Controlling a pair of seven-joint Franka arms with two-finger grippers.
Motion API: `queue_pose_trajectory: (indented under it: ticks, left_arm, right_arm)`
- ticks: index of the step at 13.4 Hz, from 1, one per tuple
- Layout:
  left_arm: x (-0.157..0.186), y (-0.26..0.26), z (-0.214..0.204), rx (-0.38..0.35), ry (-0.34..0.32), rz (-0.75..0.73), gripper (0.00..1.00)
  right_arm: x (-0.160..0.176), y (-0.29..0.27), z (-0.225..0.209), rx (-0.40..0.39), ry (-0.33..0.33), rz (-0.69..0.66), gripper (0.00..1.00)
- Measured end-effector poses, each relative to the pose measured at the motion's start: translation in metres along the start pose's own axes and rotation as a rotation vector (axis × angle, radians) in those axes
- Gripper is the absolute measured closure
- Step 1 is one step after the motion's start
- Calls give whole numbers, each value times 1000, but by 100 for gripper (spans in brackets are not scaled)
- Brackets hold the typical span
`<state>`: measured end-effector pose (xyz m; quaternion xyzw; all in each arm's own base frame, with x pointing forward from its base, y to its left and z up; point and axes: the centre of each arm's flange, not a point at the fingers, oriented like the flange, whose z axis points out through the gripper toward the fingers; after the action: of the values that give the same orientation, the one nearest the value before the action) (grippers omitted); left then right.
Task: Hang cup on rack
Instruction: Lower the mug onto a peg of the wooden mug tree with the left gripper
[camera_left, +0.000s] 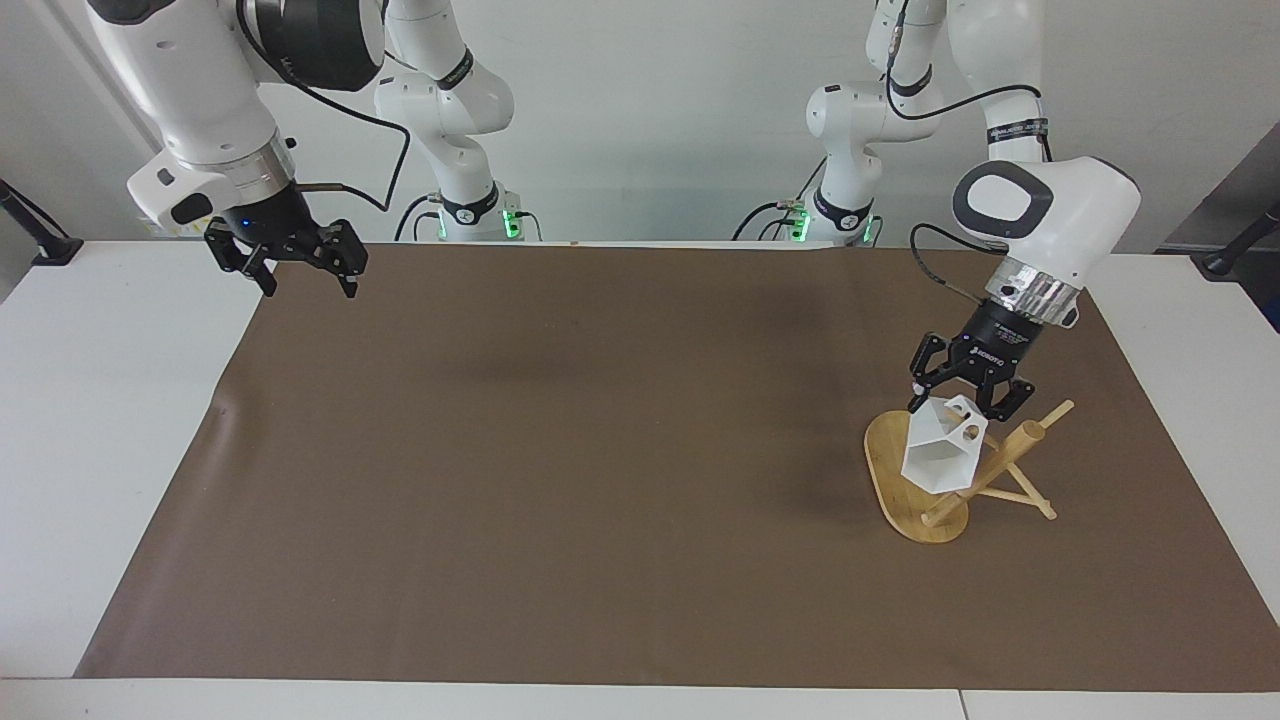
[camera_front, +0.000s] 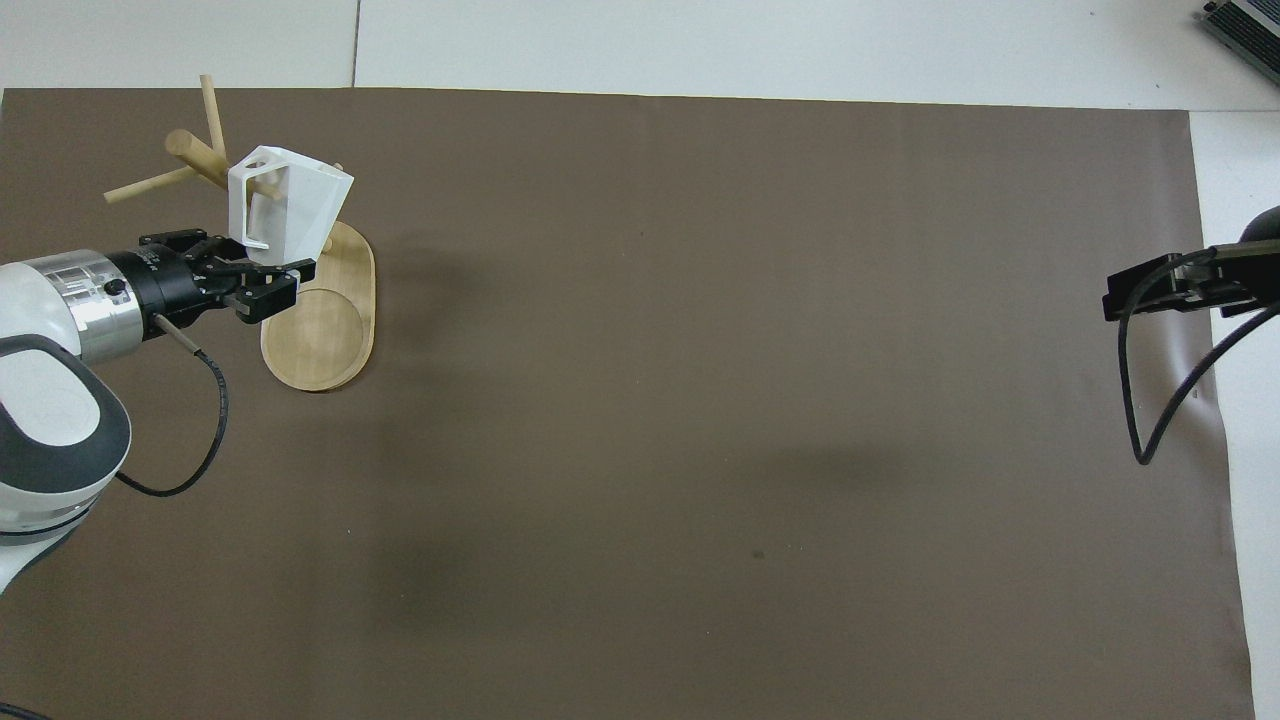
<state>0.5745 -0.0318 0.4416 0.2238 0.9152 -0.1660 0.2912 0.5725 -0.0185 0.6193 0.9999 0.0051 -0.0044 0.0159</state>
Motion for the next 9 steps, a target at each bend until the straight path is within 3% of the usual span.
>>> queue_pose_trajectory:
  ticks: [9]
  left_arm:
    - [2, 5, -3, -9, -3, -15, 32]
  right_arm:
    - [-1, 6, -1, 9, 1, 70, 0]
